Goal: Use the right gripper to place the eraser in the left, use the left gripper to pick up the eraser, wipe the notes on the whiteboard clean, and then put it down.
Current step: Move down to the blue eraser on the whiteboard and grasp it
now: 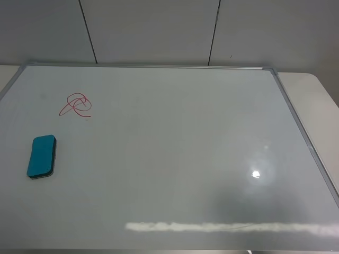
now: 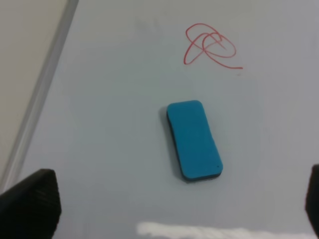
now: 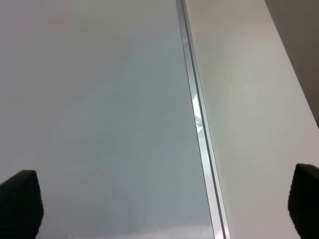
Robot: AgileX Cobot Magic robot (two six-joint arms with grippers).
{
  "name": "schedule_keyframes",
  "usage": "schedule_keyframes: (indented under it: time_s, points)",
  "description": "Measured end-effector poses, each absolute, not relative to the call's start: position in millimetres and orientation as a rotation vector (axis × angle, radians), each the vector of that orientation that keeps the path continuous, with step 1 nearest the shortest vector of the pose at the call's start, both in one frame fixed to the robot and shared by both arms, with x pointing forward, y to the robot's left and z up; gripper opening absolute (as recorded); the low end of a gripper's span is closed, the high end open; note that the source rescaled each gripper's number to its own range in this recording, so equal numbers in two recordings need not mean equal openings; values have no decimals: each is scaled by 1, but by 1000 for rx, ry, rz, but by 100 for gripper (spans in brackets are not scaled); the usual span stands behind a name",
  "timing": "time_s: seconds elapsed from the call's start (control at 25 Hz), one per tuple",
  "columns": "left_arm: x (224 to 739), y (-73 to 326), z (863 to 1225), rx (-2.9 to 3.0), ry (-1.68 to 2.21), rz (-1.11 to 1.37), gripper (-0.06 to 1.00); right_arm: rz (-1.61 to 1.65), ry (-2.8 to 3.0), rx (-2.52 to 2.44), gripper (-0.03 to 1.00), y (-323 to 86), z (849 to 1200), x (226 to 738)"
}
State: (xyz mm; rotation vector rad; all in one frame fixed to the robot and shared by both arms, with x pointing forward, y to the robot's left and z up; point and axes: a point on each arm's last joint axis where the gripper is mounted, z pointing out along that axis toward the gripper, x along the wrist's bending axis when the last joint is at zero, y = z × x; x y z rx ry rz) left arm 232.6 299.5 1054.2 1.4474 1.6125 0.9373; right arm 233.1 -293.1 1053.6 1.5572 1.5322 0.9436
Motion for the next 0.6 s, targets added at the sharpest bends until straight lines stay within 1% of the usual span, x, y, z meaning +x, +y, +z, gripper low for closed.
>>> schedule_keyframes:
  time_s: [0.6]
  points:
    - [233,299,1054,1447,1613,937,100,945,1532,1557,99,-293,1054,233]
